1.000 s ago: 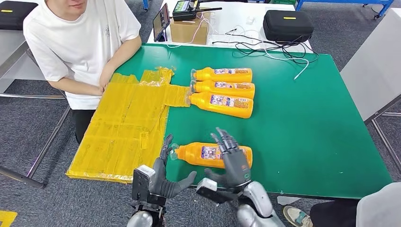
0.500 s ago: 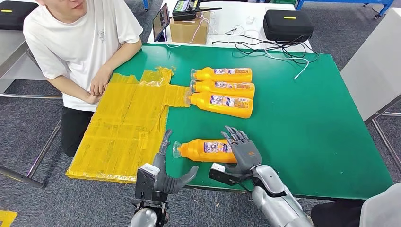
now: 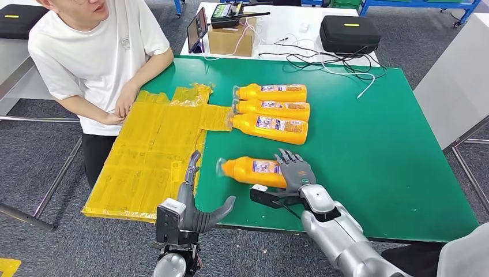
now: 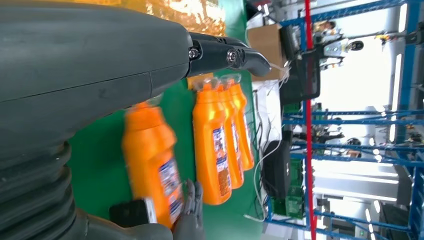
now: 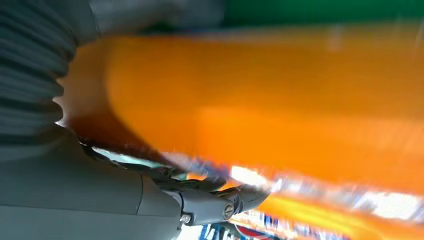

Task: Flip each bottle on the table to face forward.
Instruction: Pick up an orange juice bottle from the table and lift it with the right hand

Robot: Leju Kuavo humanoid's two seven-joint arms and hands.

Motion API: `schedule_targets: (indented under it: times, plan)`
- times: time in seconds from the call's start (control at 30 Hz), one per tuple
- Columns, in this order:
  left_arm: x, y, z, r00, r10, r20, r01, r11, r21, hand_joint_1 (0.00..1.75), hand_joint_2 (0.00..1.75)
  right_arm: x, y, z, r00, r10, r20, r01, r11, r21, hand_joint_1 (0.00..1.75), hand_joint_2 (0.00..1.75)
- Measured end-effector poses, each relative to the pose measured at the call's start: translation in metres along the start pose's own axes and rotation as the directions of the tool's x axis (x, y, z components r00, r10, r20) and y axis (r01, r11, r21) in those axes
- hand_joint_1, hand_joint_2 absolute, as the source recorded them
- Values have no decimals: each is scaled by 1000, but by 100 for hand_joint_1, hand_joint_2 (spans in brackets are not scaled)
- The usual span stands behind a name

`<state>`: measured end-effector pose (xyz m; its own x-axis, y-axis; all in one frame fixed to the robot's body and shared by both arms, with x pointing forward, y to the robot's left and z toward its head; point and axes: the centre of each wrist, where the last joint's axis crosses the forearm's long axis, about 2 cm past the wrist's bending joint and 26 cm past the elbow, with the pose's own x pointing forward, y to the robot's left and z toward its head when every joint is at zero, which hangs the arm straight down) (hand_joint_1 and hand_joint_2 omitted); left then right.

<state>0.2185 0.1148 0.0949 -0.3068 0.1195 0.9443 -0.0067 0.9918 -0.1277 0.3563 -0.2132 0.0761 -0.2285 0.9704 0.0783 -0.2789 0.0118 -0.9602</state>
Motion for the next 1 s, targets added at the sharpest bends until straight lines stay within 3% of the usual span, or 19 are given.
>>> schedule_targets:
  times: [0.23,0.4,0.53,0.63,0.8,0.9,1.0]
  plan:
    - [-1,2,0,1000,4,-15,-4,1000,-4,0,175,1,-11,-9,998,57,-3,-57,997,60,175,175]
    - [-1,4,0,1000,7,-21,-7,1000,-6,0,175,0,-14,-11,1000,4,19,-5,997,76,175,175]
    - [-1,4,1,999,31,-31,-31,1000,2,0,175,-3,-13,-9,982,-152,110,146,987,62,175,175]
    - [0,5,-1,990,121,-65,-116,991,72,0,175,-2,-8,-4,935,-304,183,304,952,26,175,175]
    - [3,10,-6,981,180,-66,-166,970,176,0,175,3,0,6,897,-387,213,403,915,-34,175,175]
    - [2,17,-10,976,211,-58,-183,933,309,0,175,10,10,17,849,-469,244,511,846,-155,175,175]
    - [2,22,-11,968,244,-56,-208,910,358,0,175,16,19,28,815,-516,262,572,786,-233,175,175]
